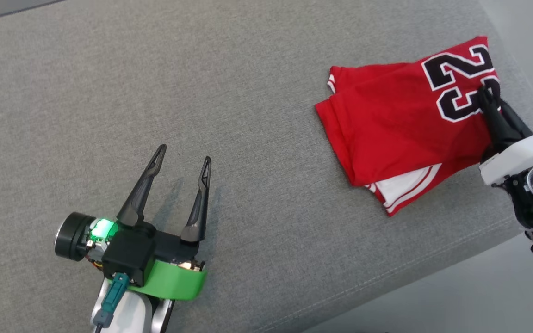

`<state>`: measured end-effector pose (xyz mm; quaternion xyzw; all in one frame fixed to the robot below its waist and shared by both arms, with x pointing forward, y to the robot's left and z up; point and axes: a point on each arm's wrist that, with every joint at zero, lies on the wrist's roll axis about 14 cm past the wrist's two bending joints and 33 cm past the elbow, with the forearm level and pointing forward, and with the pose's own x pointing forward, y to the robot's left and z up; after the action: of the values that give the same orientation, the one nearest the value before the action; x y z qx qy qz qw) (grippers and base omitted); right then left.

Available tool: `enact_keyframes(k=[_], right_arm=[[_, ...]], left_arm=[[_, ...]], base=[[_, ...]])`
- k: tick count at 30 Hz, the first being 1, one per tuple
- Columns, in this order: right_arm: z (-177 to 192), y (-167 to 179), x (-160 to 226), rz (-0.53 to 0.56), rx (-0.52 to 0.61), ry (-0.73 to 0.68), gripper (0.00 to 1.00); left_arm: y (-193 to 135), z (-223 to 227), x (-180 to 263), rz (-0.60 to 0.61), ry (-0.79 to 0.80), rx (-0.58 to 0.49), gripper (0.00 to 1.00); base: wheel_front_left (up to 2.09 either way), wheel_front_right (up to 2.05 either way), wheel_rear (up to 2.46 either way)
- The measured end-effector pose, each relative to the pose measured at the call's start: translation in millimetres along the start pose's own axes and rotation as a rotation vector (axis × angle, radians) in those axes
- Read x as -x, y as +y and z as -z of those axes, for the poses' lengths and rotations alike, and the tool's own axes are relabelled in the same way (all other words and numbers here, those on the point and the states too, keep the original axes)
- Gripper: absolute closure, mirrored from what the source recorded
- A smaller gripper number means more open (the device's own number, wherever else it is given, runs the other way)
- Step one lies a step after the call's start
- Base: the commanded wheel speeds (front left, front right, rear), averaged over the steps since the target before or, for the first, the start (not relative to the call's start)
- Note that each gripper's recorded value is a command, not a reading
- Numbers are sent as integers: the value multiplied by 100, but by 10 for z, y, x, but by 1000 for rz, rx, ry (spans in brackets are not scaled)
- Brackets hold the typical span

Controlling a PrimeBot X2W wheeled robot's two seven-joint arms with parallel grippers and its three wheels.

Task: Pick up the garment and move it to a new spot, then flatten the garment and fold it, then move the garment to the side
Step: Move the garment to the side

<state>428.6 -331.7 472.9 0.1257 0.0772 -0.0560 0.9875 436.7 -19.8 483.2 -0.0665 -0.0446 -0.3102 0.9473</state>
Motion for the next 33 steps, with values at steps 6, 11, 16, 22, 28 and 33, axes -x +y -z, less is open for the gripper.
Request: enact_keyframes(k=[6, 11, 16, 22, 28, 33], right_arm=[[-214, -39, -457, -30, 122, -19, 100], [-367, -187, -786, -8, 202, -42, 100], [-318, -504, -969, 72, 238, -19, 100], [-176, -827, -1059, 177, 228, 0, 100], [-22, -974, -1012, 240, 286, 46, 0], [-111, -820, -965, 216, 355, 18, 0]], left_arm=[[206, 80, -61, -30, -10, 6, 0], [373, 176, -101, -45, -13, -5, 0], [514, 256, -140, -53, -22, -15, 0], [587, 355, -160, -61, -19, -9, 0], [603, 318, -146, -78, -19, -21, 0], [631, 292, -29, -137, 12, -22, 0]], base=[[0, 0, 0], [0, 0, 0], [0, 0, 0], [0, 0, 0], [0, 0, 0], [0, 0, 0]])
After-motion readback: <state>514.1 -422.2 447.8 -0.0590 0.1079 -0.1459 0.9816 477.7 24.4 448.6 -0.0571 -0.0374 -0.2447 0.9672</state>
